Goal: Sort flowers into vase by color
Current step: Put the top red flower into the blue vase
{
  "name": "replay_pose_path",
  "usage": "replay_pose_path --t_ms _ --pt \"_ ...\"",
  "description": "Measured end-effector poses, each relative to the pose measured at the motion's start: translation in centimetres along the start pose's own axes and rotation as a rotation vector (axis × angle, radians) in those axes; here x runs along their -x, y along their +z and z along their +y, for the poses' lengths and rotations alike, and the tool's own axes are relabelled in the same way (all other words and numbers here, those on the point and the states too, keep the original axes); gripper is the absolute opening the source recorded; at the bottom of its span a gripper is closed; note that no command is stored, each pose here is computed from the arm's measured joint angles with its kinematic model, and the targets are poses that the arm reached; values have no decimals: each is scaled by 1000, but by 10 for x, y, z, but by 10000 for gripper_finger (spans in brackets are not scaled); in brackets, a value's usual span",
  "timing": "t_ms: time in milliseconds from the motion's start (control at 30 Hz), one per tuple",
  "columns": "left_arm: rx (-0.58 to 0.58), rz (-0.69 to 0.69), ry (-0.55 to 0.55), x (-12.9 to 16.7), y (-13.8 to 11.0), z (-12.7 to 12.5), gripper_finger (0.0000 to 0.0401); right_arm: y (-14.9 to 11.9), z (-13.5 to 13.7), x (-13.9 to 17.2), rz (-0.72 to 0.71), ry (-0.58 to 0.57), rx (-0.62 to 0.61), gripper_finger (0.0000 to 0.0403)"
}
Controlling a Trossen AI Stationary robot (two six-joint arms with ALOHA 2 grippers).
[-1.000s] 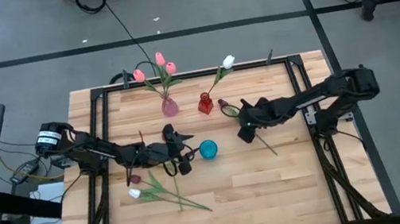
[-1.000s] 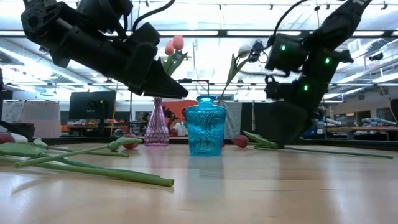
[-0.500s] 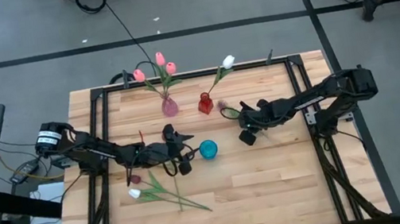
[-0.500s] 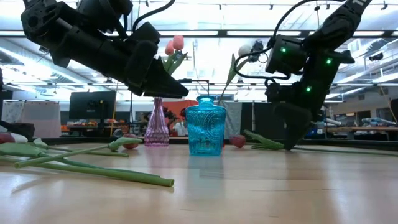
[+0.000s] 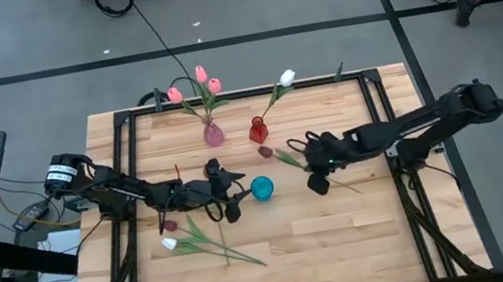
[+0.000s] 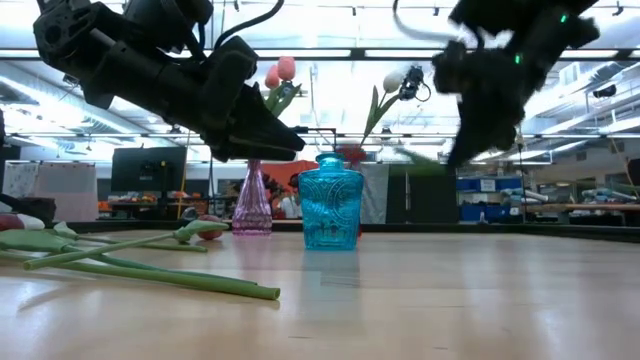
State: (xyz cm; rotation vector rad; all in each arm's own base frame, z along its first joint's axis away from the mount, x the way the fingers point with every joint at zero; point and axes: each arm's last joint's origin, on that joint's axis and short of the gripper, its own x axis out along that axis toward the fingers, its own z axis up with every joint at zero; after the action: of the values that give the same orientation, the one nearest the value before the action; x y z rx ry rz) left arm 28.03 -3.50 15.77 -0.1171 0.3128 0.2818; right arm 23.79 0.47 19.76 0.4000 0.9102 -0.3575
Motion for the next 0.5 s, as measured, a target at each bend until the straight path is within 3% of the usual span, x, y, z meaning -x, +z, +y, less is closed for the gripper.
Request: replay_pose_path --t_ms 133,267,500 --pt "24 -39 -8 0 4 -1 249 7 11 14 -161 16 73 6" --pt "53 -172 -30 1 18 -1 249 18 24 20 -362 23 133 6" --pt "96 -302 -105 -2 40 2 249 44 48 21 -694 122 225 6"
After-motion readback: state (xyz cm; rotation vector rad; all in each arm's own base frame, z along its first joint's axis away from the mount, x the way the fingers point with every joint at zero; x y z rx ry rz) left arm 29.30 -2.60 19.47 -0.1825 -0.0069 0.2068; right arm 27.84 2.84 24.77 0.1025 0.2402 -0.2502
